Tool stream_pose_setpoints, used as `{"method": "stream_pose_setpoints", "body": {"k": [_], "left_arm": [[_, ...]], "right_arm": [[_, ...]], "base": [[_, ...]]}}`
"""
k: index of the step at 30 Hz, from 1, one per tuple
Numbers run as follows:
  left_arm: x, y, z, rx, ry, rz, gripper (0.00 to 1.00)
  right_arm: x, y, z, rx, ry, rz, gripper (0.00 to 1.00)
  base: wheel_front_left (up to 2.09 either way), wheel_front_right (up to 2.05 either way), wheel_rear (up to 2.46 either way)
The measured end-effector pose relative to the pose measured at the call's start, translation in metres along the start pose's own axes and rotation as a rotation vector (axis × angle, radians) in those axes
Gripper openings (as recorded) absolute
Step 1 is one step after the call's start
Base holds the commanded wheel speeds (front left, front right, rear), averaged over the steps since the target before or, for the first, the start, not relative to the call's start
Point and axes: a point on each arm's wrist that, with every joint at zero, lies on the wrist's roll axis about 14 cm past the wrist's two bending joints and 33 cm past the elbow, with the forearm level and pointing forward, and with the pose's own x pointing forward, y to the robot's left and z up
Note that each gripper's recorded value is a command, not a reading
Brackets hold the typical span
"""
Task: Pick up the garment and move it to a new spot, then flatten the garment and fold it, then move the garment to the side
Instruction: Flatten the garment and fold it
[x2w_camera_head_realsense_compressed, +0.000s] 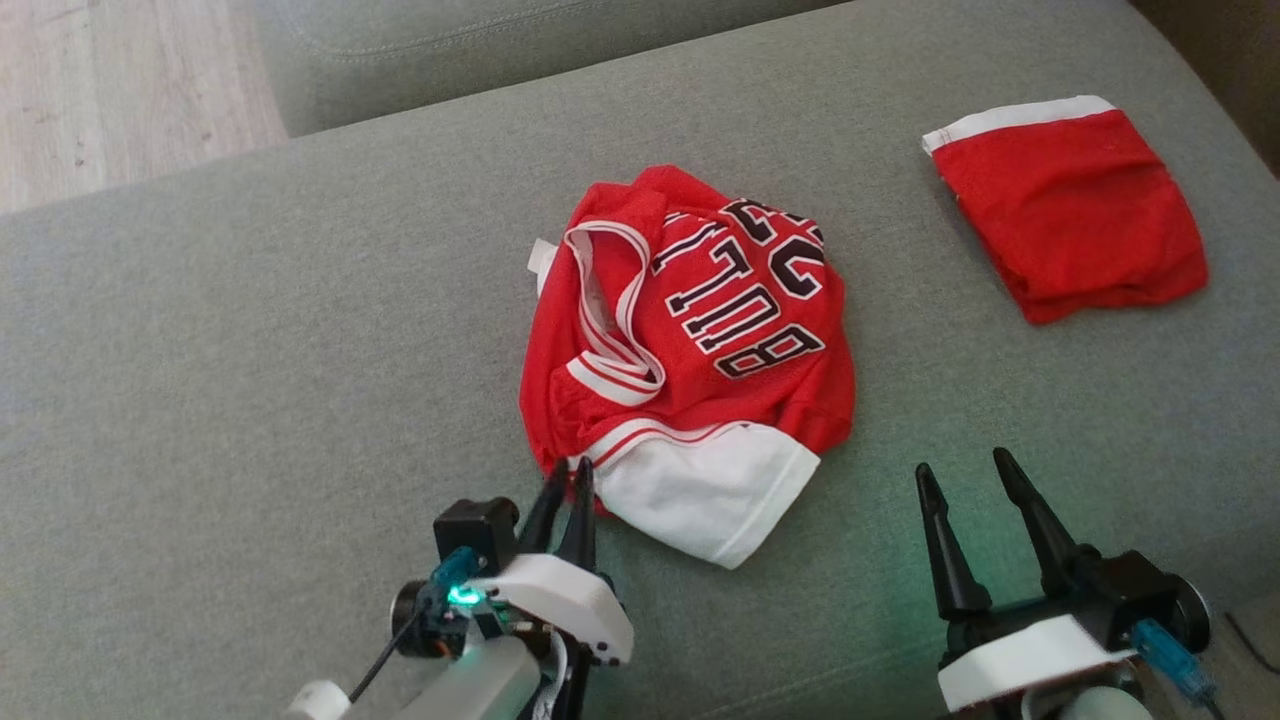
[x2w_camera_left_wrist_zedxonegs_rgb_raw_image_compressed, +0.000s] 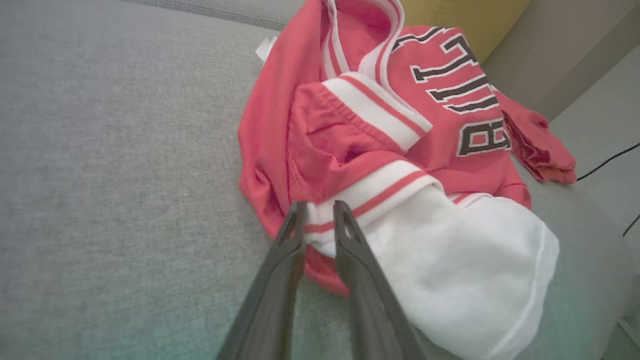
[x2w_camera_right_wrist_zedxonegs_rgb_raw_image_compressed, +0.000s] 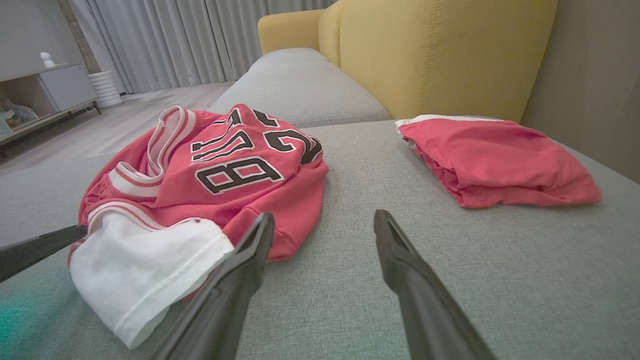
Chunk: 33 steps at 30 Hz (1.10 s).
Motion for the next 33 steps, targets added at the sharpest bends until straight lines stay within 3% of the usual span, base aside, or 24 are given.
{"method": "stream_pose_setpoints", "body": {"k": [2,10,13,15,16,17,21,25,29,33], "left_arm": [[0.000,-0.004,-0.002,-0.009,0.008,-0.015,0.00],[0.002,-0.044,0.018,-0.034,-0.036,-0.161,0.00],[0.004,-0.061,0.031,0.008,-0.071,-0.217,0.00],[0.008,-0.060,0.036,0.110,-0.098,-0.193,0.00],[0.010,-0.057,0.040,0.180,-0.118,-0.173,0.73],[0.013,-0.054,0.041,0.248,-0.130,-0.157,1.00],[0.022,-0.034,0.038,0.514,-0.135,-0.110,1.00],[0.034,-0.004,0.035,0.666,-0.079,-0.063,1.00],[0.048,0.007,0.038,0.742,-0.028,-0.071,1.00],[0.051,0.008,0.014,0.749,0.088,-0.148,1.00]], "right_arm": [[0.000,0.000,0.000,0.000,0.000,-0.001,1.00],[-0.007,-0.001,0.003,0.004,-0.013,-0.010,1.00],[-0.011,-0.003,0.004,0.006,-0.020,-0.018,1.00],[-0.013,-0.005,0.005,0.008,-0.023,-0.026,1.00],[-0.013,-0.006,0.005,0.008,-0.024,-0.029,1.00],[-0.013,-0.006,0.005,0.008,-0.023,-0.031,1.00],[-0.013,-0.007,0.002,0.007,-0.013,-0.035,1.00],[-0.010,-0.009,-0.001,0.006,0.001,-0.040,1.00],[0.000,-0.009,0.003,0.000,-0.004,-0.040,1.00],[0.004,-0.010,0.003,-0.003,-0.002,-0.043,1.00]], "base": [[0.00,0.00,0.00],[0.00,0.00,0.00],[0.00,0.00,0.00],[0.00,0.00,0.00],[0.00,0.00,0.00],[0.00,0.00,0.00],[0.00,0.00,0.00],[0.00,0.00,0.00],[0.00,0.00,0.00],[0.00,0.00,0.00]]}}
